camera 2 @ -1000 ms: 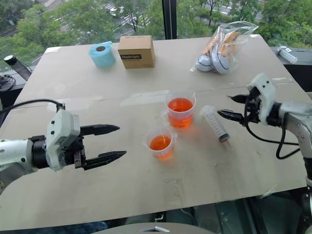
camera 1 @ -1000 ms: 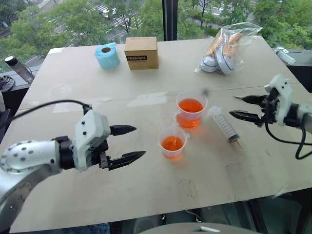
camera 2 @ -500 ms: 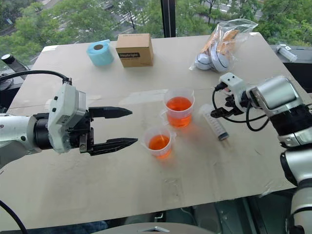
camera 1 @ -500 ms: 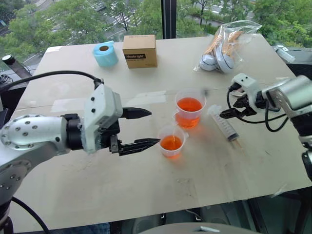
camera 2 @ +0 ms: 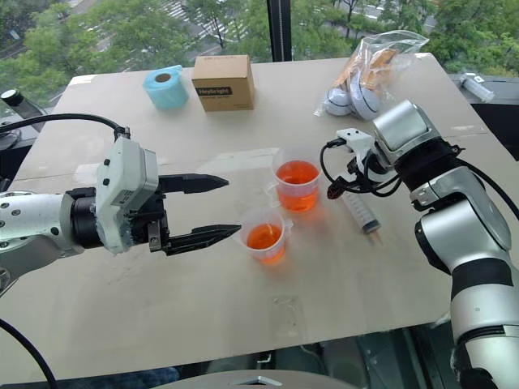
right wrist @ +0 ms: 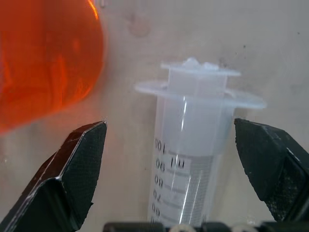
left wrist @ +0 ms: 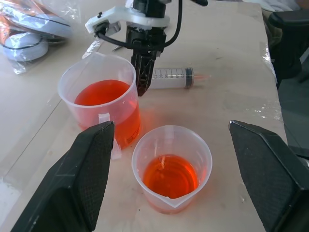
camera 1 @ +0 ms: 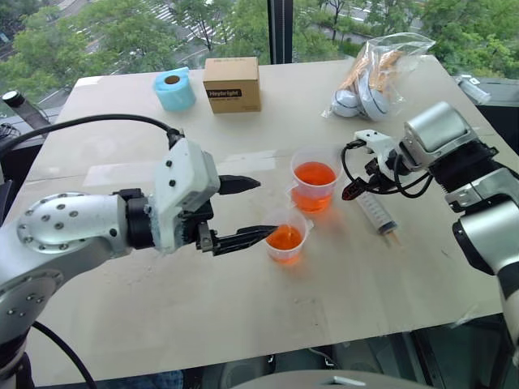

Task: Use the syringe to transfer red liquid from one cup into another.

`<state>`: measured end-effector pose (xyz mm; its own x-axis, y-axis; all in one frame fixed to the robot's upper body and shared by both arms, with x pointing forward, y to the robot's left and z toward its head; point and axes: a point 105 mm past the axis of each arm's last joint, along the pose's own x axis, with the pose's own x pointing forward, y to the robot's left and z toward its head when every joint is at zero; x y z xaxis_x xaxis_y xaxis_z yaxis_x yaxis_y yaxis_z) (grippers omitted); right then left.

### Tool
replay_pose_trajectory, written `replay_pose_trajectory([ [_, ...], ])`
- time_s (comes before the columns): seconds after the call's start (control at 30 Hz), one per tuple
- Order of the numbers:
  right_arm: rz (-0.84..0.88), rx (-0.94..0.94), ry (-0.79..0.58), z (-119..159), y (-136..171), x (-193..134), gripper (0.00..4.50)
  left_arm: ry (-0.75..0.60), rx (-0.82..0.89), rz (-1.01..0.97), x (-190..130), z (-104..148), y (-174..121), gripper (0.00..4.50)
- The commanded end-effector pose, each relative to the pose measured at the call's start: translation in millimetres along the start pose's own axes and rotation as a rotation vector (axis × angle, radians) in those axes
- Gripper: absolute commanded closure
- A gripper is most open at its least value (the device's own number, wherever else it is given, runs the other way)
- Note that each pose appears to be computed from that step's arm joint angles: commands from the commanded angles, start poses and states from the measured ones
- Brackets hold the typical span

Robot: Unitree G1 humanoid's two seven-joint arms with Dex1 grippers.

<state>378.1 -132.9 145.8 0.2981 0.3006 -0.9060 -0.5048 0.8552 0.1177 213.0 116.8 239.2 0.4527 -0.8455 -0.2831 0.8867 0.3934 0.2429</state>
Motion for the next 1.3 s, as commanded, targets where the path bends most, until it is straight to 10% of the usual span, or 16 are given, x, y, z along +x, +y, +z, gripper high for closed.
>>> replay_pose_trajectory([
  [0.03,-0.039,-0.019,-0.016,10,-1,-1,0.02,-0.009,0.013,0.02,-1,5,-4,0.66],
  [0.3,-0.054,0.0,-0.009,12,0,5,3.0,0.002,-0.004,0.035,-4,1,-6,0.66],
  [0.73,-0.137,-0.067,-0.48,23,-27,-116,3.01,-0.082,-0.015,0.13,-15,21,30,0.66],
  [1.17,0.095,-0.192,-1.487,52,58,-213,3.01,-0.261,0.164,0.168,4,80,113,0.66],
  [1.3,0.11,-0.198,-1.6,49,71,-206,3.01,-0.26,0.203,0.142,25,94,127,0.66],
])
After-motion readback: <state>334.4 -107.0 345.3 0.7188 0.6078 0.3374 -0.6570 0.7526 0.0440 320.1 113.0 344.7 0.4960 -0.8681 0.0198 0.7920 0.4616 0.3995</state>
